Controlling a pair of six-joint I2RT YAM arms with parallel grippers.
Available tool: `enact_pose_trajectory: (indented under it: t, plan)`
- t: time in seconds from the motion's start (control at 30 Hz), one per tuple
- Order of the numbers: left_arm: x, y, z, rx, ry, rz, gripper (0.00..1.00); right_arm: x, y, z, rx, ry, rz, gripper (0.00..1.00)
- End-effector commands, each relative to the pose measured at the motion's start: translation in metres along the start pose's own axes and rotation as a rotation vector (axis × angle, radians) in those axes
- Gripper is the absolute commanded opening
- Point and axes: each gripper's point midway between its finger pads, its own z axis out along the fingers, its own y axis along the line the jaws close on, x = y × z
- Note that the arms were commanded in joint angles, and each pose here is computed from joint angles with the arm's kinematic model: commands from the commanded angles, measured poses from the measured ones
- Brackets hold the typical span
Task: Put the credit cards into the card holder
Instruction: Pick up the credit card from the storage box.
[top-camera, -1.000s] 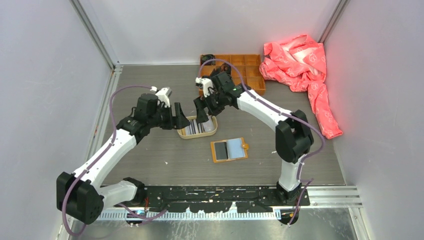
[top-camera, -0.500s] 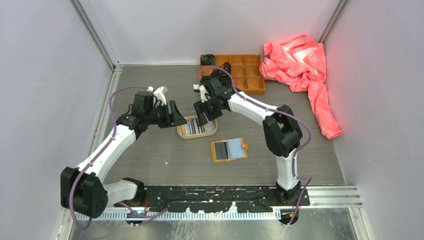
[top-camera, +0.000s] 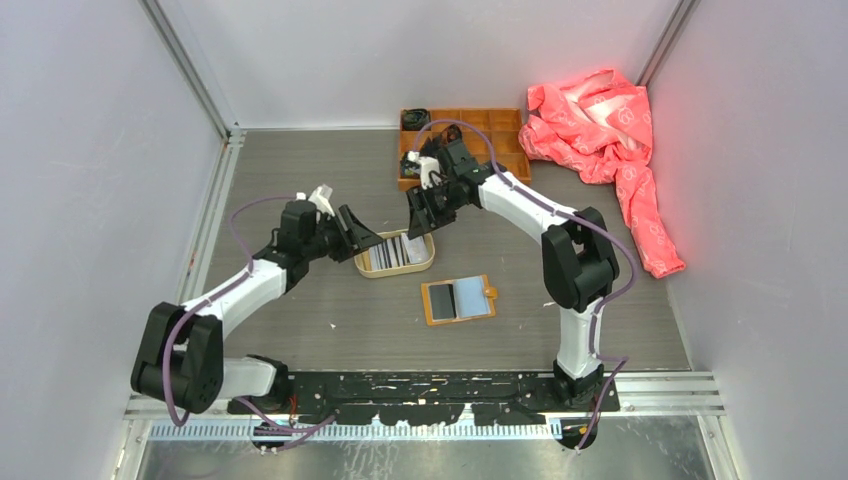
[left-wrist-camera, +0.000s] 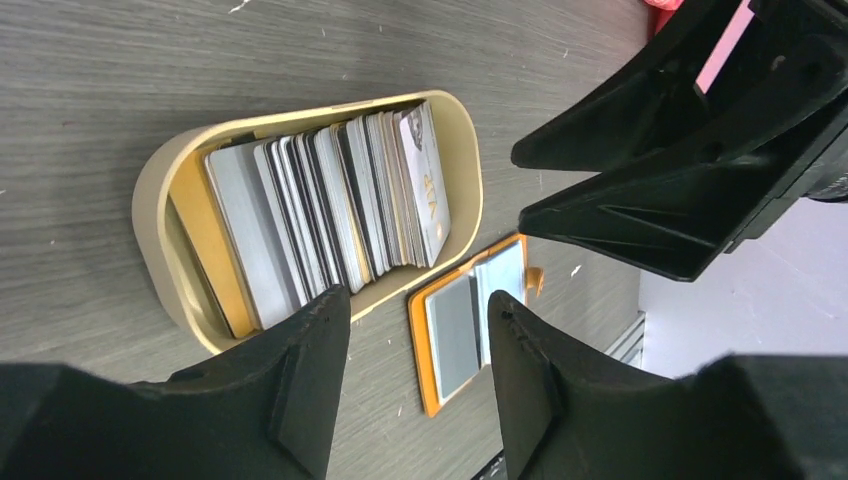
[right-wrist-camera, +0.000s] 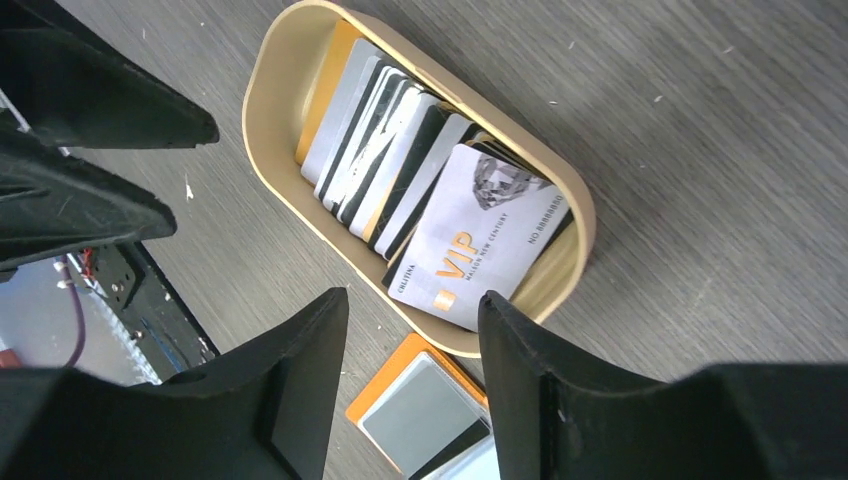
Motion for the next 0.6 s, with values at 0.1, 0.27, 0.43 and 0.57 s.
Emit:
enact_pose_trajectory:
  t: [0.1,0.27,0.43,0.57]
  plan:
    - [-0.025,-0.005,0.026,-0.039,-0.077,0.053,0.56,-0.007,0.010,-0.016,-0.069,-0.026,-0.025,0.55]
    - [-0.023,0.000,0.038,-0.068,-0.059,0.071,0.59,-0.004,0.009,-0.013,-0.074,-0.013,-0.019,0.55]
    - [-0.020,0.015,0.048,-0.127,-0.042,0.075,0.61,-0.002,0.007,-0.012,-0.071,-0.004,-0.020,0.55]
    - [-0.015,0.020,0.058,-0.141,-0.013,0.060,0.64,0.000,0.006,-0.010,-0.070,0.004,-0.014,0.55]
